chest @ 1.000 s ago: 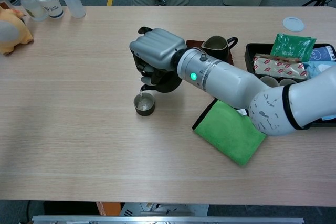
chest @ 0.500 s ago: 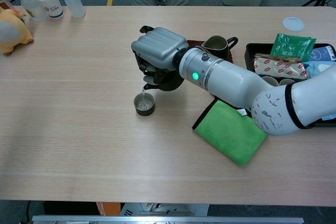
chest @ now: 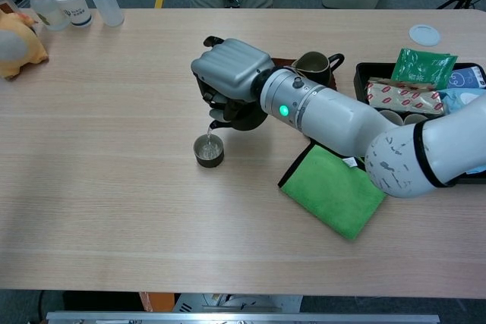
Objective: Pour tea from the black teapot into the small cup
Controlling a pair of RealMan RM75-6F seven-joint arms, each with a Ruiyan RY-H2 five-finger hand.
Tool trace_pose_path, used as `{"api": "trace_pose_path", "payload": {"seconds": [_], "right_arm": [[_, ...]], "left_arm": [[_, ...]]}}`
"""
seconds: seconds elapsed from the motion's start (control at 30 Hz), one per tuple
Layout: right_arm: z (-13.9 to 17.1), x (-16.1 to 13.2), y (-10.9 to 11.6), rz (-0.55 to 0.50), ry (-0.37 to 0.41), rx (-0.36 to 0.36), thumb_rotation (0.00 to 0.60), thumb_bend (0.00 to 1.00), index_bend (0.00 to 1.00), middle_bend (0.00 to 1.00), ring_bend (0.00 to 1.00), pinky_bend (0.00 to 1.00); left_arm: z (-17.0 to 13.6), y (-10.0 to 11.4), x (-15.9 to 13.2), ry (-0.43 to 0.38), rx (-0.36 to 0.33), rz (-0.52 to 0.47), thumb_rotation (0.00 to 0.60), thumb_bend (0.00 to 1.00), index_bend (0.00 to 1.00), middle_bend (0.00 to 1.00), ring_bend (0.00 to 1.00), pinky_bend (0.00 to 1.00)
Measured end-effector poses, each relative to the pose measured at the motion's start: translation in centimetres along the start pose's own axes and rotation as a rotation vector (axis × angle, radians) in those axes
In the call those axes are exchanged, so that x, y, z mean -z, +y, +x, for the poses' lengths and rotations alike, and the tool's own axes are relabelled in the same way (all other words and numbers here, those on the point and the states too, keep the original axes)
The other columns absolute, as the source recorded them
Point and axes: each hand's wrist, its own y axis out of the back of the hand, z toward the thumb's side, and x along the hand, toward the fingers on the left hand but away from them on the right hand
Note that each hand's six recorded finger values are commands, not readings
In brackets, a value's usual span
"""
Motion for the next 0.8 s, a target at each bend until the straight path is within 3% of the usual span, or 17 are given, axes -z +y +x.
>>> {"api": "trace_pose_path", "payload": {"seconds": [0.43, 0.8], "right_arm": [[0.3, -0.1, -0.2, -0.049, -0.003, 0.017, 0.6, 0.32, 1.0, 0.91, 0.85, 0.0], [1.1, 0.1, -1.4, -0.194, -0.026, 0.042, 0.6, 0.32, 1.0, 0.91, 0.85, 0.0]], "left_arm": [[0.2, -0.1, 0.0, -0.001, 0.011, -0.004, 0.6, 0.26, 0.16, 0.19, 0.16, 0.2], [0.5, -0.3, -0.3, -0.007, 0.028, 0.0, 0.6, 0.27, 0.16, 0.19, 0.16, 0.2]]}}
